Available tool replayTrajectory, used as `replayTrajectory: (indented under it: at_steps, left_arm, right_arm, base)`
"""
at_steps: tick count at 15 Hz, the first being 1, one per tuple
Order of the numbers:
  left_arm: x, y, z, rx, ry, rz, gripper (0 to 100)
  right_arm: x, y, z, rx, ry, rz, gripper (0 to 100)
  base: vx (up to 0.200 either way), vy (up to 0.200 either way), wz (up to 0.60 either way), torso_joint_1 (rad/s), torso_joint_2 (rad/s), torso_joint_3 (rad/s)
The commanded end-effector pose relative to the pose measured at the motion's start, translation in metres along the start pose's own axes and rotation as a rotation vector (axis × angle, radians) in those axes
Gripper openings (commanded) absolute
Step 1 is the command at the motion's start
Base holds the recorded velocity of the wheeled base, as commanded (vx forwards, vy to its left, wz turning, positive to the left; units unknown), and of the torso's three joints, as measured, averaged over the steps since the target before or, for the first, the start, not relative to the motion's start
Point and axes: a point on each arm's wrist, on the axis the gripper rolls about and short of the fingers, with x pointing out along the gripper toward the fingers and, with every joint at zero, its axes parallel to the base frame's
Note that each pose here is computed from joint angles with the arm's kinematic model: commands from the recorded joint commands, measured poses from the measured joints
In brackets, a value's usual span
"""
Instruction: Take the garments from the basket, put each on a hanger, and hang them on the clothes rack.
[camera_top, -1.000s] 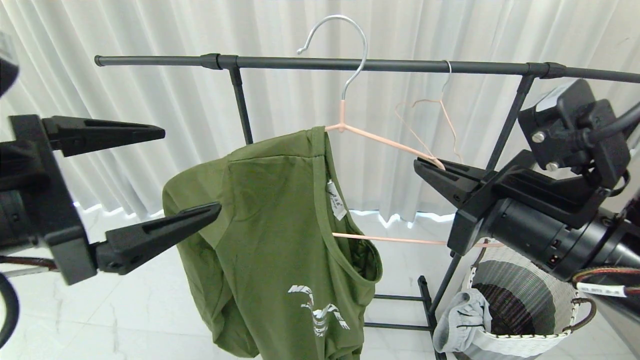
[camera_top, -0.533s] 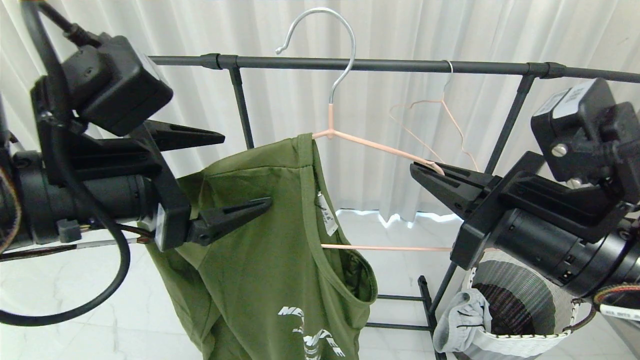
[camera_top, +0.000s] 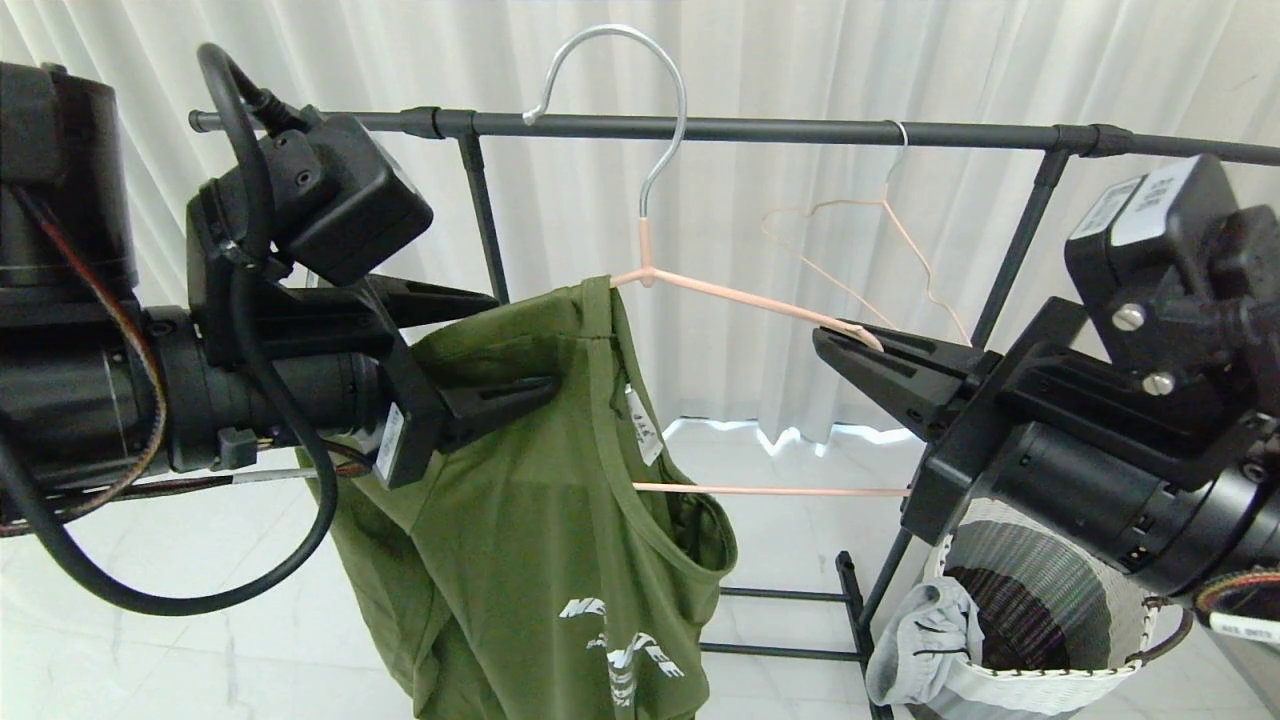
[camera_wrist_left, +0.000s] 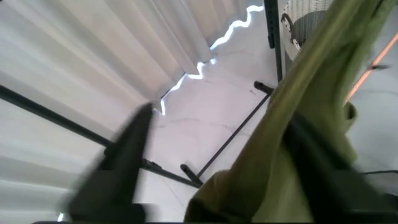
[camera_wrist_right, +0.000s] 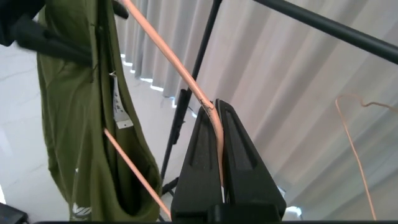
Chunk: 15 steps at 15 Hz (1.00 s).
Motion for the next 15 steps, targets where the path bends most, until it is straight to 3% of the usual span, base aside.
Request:
replayTrajectory:
  at_steps: [1, 8, 9, 12, 15]
  left_arm:
    - [0.001, 0.000, -0.001, -0.001, 0.005, -0.002, 0]
    - [0.002, -0.001, -0.003, 0.019, 0.019, 0.007, 0]
    - [0.003, -0.001, -0.003, 0.032, 0.023, 0.025, 0]
    - [0.004, 0.001, -0.007, 0.102, 0.044, 0.110, 0]
    - [0.006, 0.001, -0.016, 0.108, 0.098, 0.205, 0]
  right_arm:
    - [0.000, 0.000, 0.000, -0.001, 0.000, 0.001, 0]
    - [0.000, 0.002, 0.000, -0.006, 0.001, 0.003, 0]
    - [0.000, 0.002, -0.001, -0.012, 0.003, 0.002, 100]
    - [0.000, -0.001, -0.001, -0.020, 0.008, -0.012, 100]
    - [-0.004, -0.011, 0.000, -0.023, 0.003, -0.052, 100]
  base:
    - [0.000, 0.000, 0.00, 0.000, 0.00, 0.000]
    - [0.000, 0.000, 0.00, 0.000, 0.00, 0.000]
    - [0.000, 0.000, 0.00, 0.000, 0.00, 0.000]
    - [0.000, 0.000, 0.00, 0.000, 0.00, 0.000]
    - [0.000, 0.000, 0.00, 0.000, 0.00, 0.000]
